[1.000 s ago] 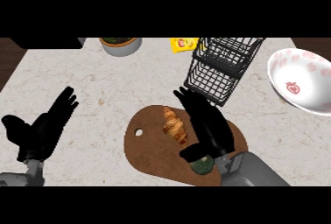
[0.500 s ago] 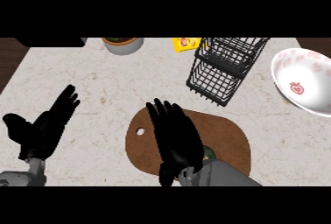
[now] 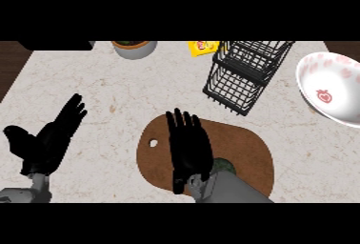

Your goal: Pick the croissant from the cutting board and place it in the tiered basket

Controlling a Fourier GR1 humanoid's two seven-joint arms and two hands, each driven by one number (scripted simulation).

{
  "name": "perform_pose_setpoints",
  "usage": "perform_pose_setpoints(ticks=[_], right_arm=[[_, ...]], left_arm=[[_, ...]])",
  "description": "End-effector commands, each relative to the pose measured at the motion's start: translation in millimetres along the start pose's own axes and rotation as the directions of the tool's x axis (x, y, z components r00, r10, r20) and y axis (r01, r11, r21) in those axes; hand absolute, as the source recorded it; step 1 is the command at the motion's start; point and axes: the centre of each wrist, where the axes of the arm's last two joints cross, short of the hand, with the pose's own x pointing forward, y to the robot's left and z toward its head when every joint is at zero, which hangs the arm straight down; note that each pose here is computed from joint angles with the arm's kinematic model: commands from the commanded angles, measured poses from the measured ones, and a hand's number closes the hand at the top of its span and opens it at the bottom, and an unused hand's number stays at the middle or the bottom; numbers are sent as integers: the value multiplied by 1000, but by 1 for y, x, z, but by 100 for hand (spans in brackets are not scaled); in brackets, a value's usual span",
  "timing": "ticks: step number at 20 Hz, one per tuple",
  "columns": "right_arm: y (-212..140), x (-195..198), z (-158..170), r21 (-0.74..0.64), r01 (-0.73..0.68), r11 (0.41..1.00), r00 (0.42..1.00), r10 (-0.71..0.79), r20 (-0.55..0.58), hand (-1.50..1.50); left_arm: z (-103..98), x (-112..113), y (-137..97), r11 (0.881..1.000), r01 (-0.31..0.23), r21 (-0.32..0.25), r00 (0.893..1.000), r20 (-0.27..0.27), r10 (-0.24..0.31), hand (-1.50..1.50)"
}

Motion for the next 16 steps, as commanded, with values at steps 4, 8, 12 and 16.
perform_pose_setpoints(ticks=[4, 8, 12, 16], right_arm=[[32, -9, -26, -42, -19, 999, 998, 16, -65, -150], [38, -28, -38, -62, -65, 996, 995, 60, -85, -150], [53, -38, -47, -121, -66, 990, 996, 57, -73, -150], [7, -39, -52, -101, -79, 992, 993, 70, -94, -150]], left_arm=[[-9, 16, -15, 1000, -13, -5, 1000, 5, 13, 0], [-9, -9, 6, 1000, -2, 2, 1000, -7, 2, 0], [3, -1, 6, 1000, 10, 0, 1000, 27, -10, 0], [6, -9, -1, 1000, -7, -15, 1000, -14, 7, 0]])
